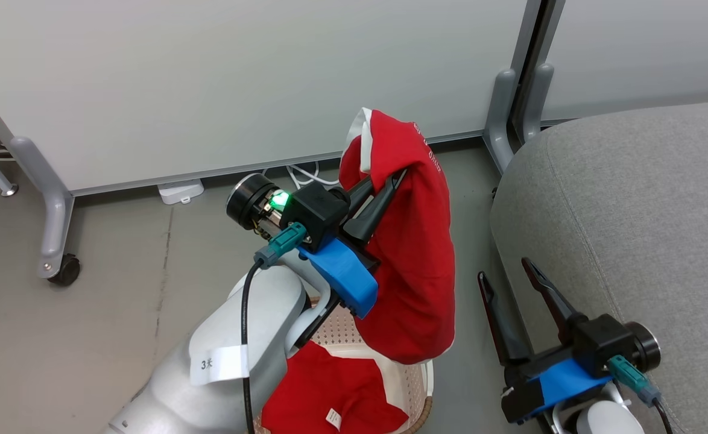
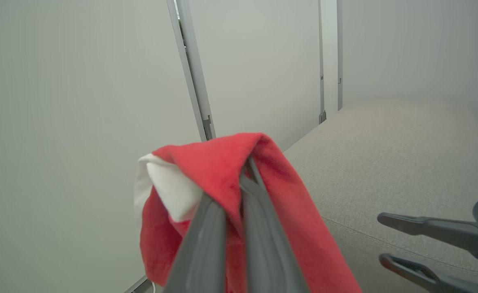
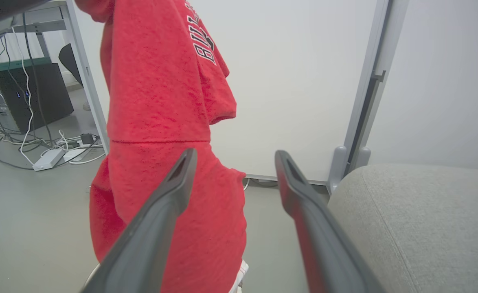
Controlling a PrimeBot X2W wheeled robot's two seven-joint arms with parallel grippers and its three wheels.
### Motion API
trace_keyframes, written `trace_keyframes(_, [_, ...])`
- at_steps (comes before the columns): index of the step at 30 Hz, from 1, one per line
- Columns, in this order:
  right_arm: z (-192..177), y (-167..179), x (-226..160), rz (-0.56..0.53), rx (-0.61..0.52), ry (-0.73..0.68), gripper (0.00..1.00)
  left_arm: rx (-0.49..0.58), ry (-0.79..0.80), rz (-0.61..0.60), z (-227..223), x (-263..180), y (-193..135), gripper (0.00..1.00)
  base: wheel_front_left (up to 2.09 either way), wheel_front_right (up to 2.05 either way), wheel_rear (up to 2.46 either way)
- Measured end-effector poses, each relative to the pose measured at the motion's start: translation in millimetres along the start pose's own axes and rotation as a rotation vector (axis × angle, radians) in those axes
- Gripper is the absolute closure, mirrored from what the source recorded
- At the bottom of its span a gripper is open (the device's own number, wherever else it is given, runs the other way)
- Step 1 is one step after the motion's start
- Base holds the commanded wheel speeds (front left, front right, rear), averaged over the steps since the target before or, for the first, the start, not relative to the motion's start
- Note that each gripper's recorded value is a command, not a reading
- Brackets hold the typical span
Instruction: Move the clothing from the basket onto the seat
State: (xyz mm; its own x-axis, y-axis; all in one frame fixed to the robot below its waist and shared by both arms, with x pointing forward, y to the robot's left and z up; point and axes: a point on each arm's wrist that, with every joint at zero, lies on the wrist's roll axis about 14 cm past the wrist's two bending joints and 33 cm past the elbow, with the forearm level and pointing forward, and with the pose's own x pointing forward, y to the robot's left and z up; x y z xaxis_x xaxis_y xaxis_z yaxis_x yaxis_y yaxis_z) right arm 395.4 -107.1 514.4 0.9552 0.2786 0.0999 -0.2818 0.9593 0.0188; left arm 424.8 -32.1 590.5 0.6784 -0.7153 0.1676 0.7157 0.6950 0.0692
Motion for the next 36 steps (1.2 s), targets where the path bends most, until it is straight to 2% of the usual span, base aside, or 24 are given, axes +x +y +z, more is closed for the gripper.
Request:
trace_keyframes(6, [16.5, 10.4, 16.2, 0.045, -0.026, -0.05, 0.0, -0.006, 0.008, 0.001, -4.7, 0.7, 1.2, 1.0, 0.0, 0.0, 0.0])
trace_keyframes(18, [50.7, 52.3, 58.3, 0.201, -0.059, -0.154, 0.0, -0.017, 0.01, -0.002, -10.4, 4.9, 3.3, 1.0, 0.0, 0.0, 0.0])
trace_keyframes(23, [45.4, 52.1, 75.2, 0.213, -0.09, -0.139, 0.0, -0.014, 0.011, -0.002, -11.9, 6.8, 5.7, 1.0, 0.0, 0.0, 0.0])
trace_keyframes(34, [-7.3, 50.8, 81.9, 0.223, -0.106, 0.024, 0.0, -0.017, 0.014, -0.006, -13.8, 7.7, 5.0, 1.0, 0.0, 0.0, 0.0])
trace_keyframes(35, [-10.9, 51.3, 81.0, 0.224, -0.099, 0.036, 0.56, -0.017, 0.014, -0.007, -13.7, 7.8, 4.5, 1.0, 0.0, 0.0, 0.0])
trace_keyframes(36, [-12.9, 52.0, 80.3, 0.226, -0.098, 0.042, 1.0, -0.017, 0.014, -0.007, -13.7, 8.0, 4.1, 1.0, 0.0, 0.0, 0.0])
